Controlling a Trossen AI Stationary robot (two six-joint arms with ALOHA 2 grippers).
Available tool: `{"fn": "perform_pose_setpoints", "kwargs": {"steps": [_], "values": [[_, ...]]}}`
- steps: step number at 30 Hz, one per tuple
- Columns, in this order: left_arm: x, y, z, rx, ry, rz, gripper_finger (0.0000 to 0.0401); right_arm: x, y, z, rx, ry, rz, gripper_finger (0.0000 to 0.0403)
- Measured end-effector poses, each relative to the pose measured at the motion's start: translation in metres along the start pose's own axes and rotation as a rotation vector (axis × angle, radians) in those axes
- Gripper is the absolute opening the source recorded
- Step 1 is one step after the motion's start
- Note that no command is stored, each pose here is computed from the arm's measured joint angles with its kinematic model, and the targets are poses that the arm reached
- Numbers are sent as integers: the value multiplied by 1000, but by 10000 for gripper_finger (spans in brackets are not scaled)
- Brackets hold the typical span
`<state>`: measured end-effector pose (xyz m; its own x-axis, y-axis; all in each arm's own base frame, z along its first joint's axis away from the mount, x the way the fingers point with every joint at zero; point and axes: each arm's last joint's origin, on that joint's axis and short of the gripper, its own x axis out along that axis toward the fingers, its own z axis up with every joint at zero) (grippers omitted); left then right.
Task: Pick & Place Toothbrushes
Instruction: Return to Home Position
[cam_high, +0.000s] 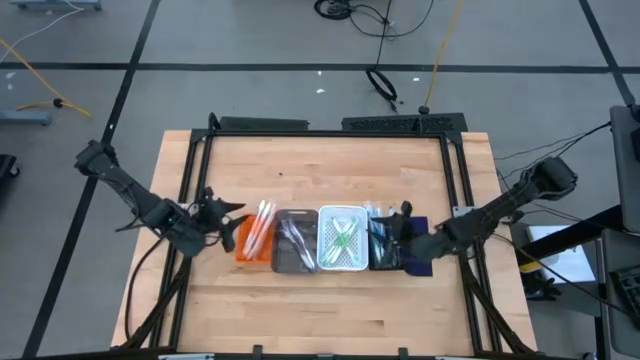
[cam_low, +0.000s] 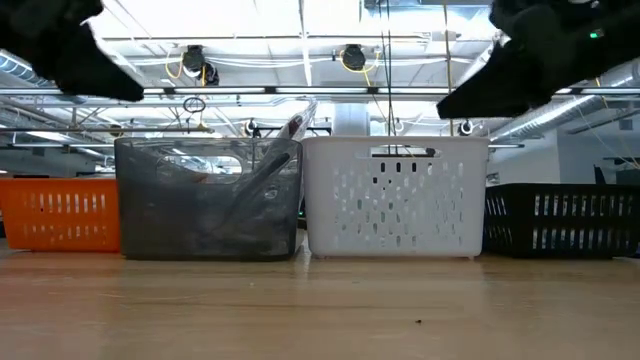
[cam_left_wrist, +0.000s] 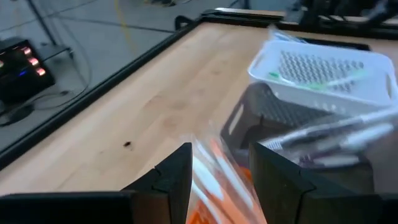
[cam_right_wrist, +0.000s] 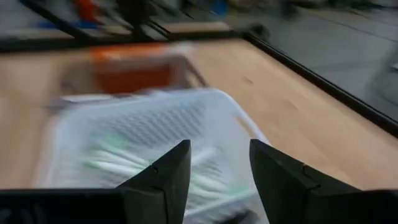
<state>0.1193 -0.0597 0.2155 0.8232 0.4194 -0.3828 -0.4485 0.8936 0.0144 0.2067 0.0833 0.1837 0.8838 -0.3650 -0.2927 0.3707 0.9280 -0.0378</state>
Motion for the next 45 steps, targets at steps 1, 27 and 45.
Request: {"fn": "perform_pose_setpoints", "kwargs": {"steps": [1,27,45], "values": [[-1,2,-6,10,-12,-20,159,-3,-5,0,10,-37,47,155],[17,55,-40,-42,-430,-131,159,-25,-112,-36,-62,-233,251,155],[24,66,-39,-168,-425,-69,159,-20,-132,-36,202,-192,202,155]]}}
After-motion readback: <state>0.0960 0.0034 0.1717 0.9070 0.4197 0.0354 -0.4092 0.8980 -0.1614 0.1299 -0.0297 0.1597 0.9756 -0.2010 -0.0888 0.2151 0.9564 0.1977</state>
